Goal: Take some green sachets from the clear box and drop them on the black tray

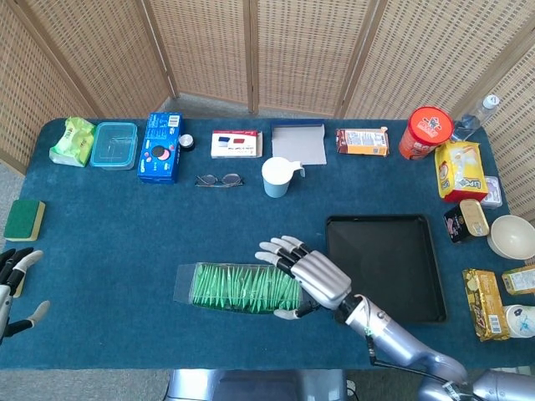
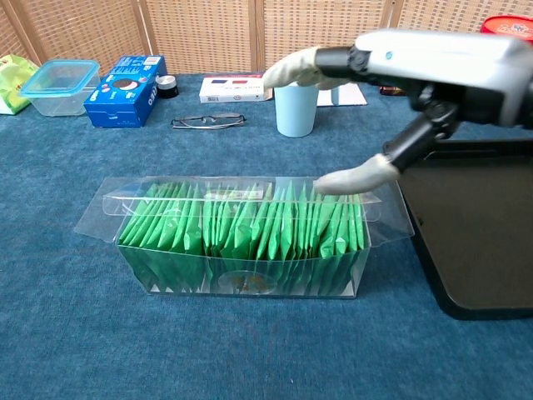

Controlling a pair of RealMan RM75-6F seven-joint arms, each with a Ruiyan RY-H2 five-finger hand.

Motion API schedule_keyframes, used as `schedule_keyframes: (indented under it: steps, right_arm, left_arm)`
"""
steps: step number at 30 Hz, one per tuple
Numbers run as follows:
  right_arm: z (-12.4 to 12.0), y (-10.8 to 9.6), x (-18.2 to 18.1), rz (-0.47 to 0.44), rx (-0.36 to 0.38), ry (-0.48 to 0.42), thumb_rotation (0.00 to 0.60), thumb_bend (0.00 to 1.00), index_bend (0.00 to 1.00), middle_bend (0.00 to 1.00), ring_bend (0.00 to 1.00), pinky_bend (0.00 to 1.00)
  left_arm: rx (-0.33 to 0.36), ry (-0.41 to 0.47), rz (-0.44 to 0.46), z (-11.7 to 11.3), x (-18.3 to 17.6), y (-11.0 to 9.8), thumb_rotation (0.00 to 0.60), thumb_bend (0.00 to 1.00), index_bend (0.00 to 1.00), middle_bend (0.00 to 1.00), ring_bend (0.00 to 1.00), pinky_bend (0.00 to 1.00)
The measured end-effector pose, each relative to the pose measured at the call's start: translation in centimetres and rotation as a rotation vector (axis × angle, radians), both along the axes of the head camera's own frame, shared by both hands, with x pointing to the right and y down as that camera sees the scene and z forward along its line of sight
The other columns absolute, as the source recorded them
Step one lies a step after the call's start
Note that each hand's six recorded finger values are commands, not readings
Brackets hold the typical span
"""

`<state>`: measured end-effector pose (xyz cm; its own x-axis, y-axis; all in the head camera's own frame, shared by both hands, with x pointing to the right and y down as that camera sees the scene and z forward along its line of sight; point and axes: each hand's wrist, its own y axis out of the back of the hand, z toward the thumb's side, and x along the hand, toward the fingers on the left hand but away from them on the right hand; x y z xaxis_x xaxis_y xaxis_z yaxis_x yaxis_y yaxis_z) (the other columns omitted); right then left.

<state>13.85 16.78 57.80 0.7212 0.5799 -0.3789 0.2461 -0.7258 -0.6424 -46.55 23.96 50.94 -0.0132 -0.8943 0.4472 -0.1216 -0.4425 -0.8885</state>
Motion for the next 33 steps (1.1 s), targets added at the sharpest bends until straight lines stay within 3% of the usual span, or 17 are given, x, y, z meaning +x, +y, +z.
schedule_keyframes:
  steps: [21,30,33]
  right_arm:
    - [3.7,2.3,-2.4,-0.041,0.031,0.103,0.435,0.22,0.05,0.00,0.00,0.05]
    - [4.2,1.8,-2.7,-0.009,0.083,0.114,0.435,0.22,0.06,0.00,0.00,0.05]
    - [4.3,1.4,-2.7,0.009,0.112,0.120,0.435,0.27,0.08,0.01,0.00,0.05]
  left_arm:
    - [0.017,-0.013,-0.006,-0.6,-0.8,-0.3,0.600,0.24,0.14,0.13,0.08,0.24]
    - [0.014,-0.013,-0.011,-0.5,-1.0,-0.1,0.600,0.24,0.14,0.13,0.08,0.24]
    - [0.012,-0.012,-0.012,-0.4,-1.1,0.0,0.600,0.24,0.14,0.13,0.08,0.24]
